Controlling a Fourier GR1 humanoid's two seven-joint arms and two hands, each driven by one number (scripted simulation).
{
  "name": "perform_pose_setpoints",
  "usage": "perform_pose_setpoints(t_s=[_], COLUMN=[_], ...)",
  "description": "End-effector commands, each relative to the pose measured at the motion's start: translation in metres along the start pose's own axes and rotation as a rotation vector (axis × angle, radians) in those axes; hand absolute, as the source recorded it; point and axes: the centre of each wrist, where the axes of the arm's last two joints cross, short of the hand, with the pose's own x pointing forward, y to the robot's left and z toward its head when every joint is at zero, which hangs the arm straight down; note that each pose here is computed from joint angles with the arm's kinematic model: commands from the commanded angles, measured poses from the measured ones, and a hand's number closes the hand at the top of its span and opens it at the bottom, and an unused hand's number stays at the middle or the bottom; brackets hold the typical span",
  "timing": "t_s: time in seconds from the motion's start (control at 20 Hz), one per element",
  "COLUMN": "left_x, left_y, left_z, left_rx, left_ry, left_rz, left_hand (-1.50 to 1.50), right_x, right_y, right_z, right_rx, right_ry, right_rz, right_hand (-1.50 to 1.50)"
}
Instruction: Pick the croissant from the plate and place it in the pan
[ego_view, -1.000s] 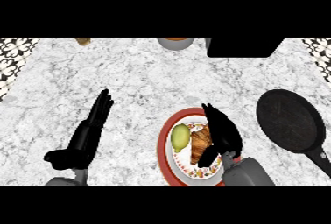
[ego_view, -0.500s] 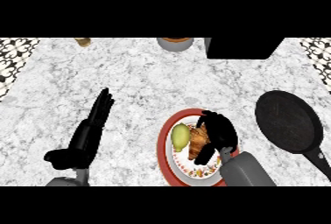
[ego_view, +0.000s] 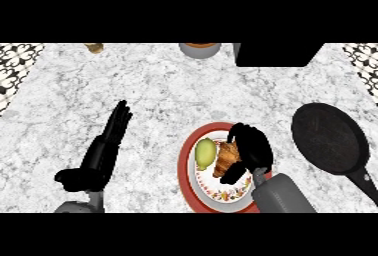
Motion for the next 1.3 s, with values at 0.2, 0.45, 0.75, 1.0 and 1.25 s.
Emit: perform_pose_setpoints(t_s=[0.2, 0.45, 0.75, 1.0, 1.25], left_x=[-0.006, -0.006, -0.011, -0.001, 0.002], left_y=[-0.011, -0.015, 0.016, 0.010, -0.003], left_z=[0.007, -0.001, 0.007, -0.006, 0.010], left_rx=[0.011, 0.035, 0.038, 0.006, 0.003], left_ry=[-0.001, 0.005, -0.004, -0.012, -0.004], left_rz=[-0.018, -0.004, -0.003, 0.011, 0.022], left_hand=[0.00, 0.00, 0.00, 0.00, 0.00], right_x=[0.013, 0.019, 0.011, -0.010, -0.038], right_y=[-0.031, -0.013, -0.054, -0.061, -0.078], right_z=[0.042, 0.125, 0.166, 0.163, 0.150], right_rx=[-0.274, -0.244, -0.503, -0.569, -0.628], right_ry=[-0.004, -0.144, -0.168, -0.092, 0.004], right_rz=[-0.001, -0.039, -0.173, -0.333, -0.435], right_hand=[1.50, 1.50, 1.50, 1.50, 1.50])
